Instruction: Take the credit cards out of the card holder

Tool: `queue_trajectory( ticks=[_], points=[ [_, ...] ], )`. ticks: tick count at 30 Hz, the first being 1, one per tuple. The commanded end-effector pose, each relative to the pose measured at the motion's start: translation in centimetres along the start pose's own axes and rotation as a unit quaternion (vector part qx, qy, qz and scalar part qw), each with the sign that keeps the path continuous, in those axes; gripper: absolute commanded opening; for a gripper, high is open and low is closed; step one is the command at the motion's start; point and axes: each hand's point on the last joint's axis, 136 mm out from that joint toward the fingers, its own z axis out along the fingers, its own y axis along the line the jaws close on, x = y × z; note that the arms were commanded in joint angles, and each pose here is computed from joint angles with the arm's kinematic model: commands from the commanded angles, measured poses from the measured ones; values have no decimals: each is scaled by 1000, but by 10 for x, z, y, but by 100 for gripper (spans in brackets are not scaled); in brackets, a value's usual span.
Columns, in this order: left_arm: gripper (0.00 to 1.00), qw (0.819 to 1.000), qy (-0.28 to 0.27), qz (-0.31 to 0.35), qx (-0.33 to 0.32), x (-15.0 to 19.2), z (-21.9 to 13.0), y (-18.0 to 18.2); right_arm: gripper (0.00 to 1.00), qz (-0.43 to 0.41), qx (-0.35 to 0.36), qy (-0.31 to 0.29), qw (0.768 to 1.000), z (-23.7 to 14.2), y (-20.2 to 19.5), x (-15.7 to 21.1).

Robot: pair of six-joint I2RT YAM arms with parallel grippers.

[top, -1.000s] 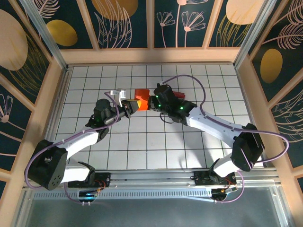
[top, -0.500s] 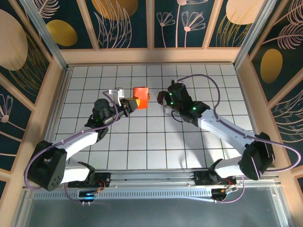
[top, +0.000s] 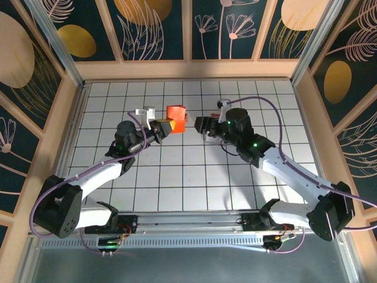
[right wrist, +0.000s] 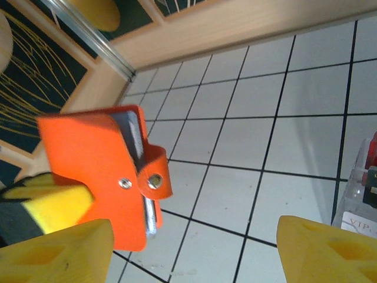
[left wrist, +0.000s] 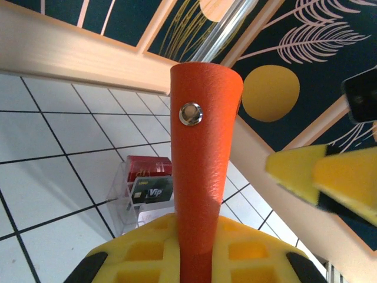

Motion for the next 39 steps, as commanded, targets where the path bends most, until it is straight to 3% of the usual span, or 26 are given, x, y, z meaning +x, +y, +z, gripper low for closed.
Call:
queue_trajectory(
  ticks=[1, 12, 16, 20, 26, 30, 32, 35, 39],
  points=[
    [0, 999, -16, 14, 40, -19, 2, -21, 73, -24, -2, 7, 1000, 10, 7, 0],
    [0, 998, 1, 14, 69, -12, -1, -31, 74, -48, -9, 30, 998, 43, 22, 7],
    [0, 996, 7, 20, 89, -11, -3, -40, 66, -36, 29, 29, 999, 45, 0, 6],
    [0, 994, 5, 28, 105, -14, -7, -49, 50, 5, 26, 20, 999, 34, -22, 4],
    [0, 990, 9, 25, 138, -13, -11, -61, 40, 15, -29, -5, 999, 10, -18, -4],
    [0, 986, 9, 19, 164, -14, -14, -71, 38, -2, -26, -16, 1000, -5, -21, -10],
    [0, 986, 8, 16, 166, -18, -13, -73, 45, -16, -59, -18, 998, -16, -14, -9],
    [0, 986, 5, 16, 166, -24, -13, -76, 63, -48, -138, -31, 989, -36, 14, -7],
    [0, 984, 7, 17, 176, -29, -13, -83, 74, -66, -204, -53, 975, -52, 34, -7]
  ],
)
